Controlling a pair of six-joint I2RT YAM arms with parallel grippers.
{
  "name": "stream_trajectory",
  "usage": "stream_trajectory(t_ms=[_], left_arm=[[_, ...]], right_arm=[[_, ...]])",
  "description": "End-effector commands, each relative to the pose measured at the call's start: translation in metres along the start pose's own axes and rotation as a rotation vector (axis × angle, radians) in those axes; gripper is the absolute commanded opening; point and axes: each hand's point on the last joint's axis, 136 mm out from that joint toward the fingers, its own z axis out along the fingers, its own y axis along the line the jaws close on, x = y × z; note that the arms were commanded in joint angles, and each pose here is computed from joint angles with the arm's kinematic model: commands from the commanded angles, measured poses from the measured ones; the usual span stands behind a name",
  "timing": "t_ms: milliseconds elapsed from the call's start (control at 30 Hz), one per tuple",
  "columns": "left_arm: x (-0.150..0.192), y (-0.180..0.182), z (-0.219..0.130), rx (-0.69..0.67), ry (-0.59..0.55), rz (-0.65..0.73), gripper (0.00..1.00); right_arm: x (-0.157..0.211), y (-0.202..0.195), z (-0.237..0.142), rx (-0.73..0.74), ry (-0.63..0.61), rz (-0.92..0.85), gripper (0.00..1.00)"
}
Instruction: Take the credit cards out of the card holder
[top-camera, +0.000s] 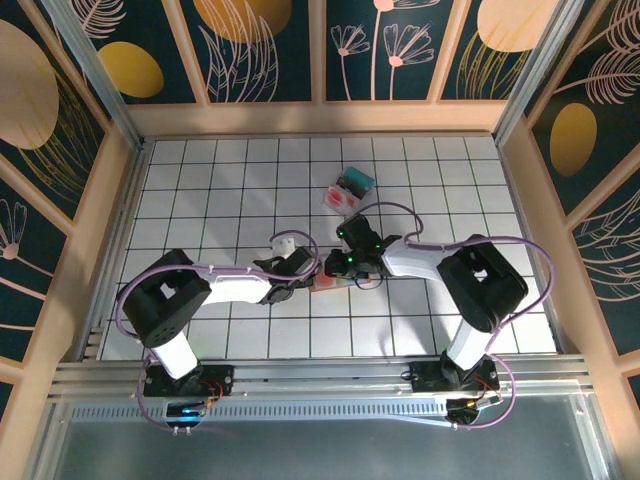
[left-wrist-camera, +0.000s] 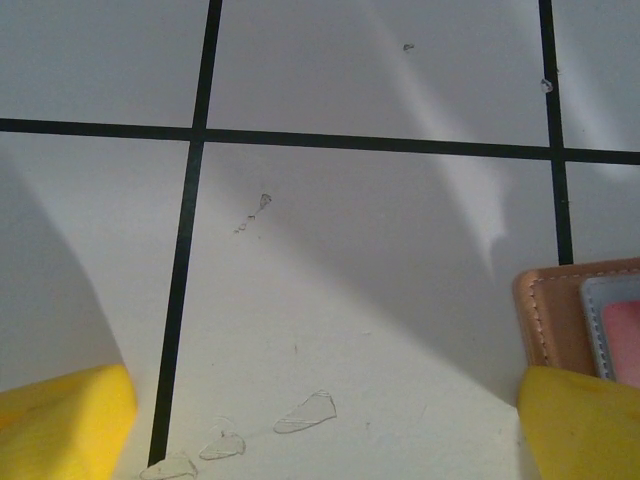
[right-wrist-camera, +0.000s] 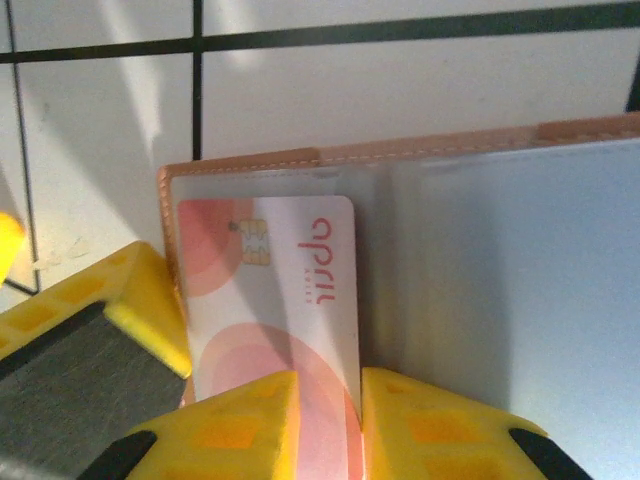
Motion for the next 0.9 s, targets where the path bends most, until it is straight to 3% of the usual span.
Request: stream_trajectory(t_ms=[0,867], left_arm=[[0.021,0.018,0.007,-0.075,0.068,0.045,0.99],[0.021,0.013,0.008,-0.064,0.079,0.047,0.99]], right_arm=[[-0.007,0.027,-0.014,-0.152,-0.020,0.002,0.22],[-0.005,0.044,-0.013,-0.408,0.016,0.067,0.22]])
